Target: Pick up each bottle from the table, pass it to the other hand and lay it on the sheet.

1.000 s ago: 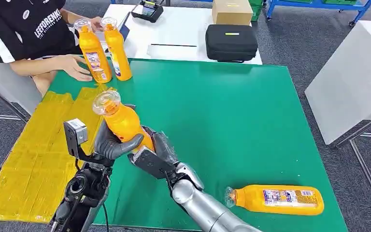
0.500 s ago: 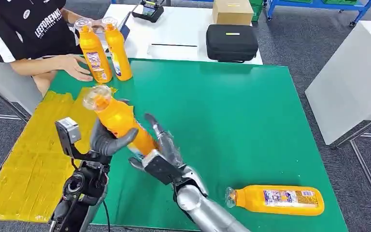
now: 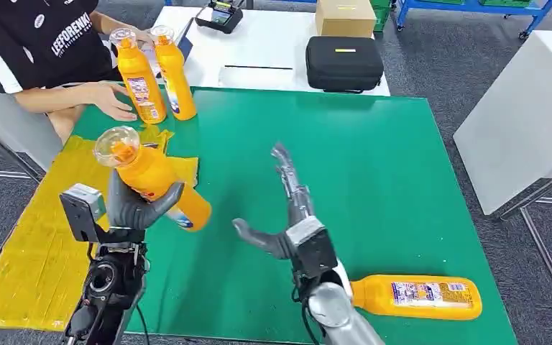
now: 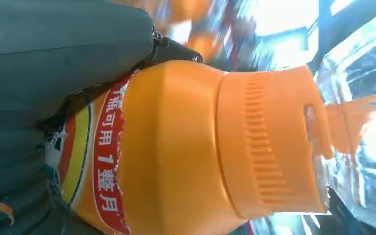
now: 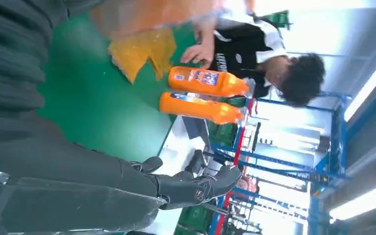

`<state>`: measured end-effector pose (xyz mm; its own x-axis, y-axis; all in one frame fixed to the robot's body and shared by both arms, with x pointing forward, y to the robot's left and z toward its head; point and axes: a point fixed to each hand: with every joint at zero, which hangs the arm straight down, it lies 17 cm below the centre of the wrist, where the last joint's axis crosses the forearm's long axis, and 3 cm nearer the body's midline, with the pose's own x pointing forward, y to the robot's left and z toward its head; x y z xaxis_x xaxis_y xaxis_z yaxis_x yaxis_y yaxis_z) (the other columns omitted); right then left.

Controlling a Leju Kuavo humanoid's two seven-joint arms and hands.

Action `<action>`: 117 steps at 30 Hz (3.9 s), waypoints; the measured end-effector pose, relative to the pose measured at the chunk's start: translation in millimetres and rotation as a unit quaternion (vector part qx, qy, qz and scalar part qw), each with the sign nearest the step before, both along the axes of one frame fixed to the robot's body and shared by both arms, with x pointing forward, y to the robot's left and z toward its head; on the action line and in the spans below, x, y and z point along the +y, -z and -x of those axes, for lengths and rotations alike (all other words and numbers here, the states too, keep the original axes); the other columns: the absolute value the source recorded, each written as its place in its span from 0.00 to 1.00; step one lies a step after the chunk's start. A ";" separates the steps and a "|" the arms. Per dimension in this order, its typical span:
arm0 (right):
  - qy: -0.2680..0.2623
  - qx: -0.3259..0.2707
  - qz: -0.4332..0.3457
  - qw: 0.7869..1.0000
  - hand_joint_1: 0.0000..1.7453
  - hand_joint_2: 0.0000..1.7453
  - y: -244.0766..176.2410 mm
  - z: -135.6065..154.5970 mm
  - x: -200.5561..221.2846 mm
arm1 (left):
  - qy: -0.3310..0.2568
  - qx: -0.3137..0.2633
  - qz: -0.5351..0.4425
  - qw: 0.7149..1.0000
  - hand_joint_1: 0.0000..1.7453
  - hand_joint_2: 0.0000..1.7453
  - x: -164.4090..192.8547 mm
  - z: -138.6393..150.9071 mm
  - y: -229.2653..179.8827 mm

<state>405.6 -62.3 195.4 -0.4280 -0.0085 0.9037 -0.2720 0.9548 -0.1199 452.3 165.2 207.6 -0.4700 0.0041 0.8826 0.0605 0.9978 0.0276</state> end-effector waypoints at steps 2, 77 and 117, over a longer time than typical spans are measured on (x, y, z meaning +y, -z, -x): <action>0.004 0.002 -0.014 1.000 0.00 1.00 -3.9 4.5 -11.9 | -0.075 -0.038 -0.096 0.992 1.00 1.00 11.9 0.7 -6.3; 0.076 0.041 0.484 0.871 0.00 1.00 112.4 71.2 -109.5 | -0.075 0.089 -0.674 0.729 0.00 1.00 37.9 -42.9 173.7; 0.133 0.126 0.692 0.698 0.00 1.00 166.8 126.9 -286.7 | 0.000 0.058 -0.617 0.785 0.00 0.00 -47.0 -11.1 129.1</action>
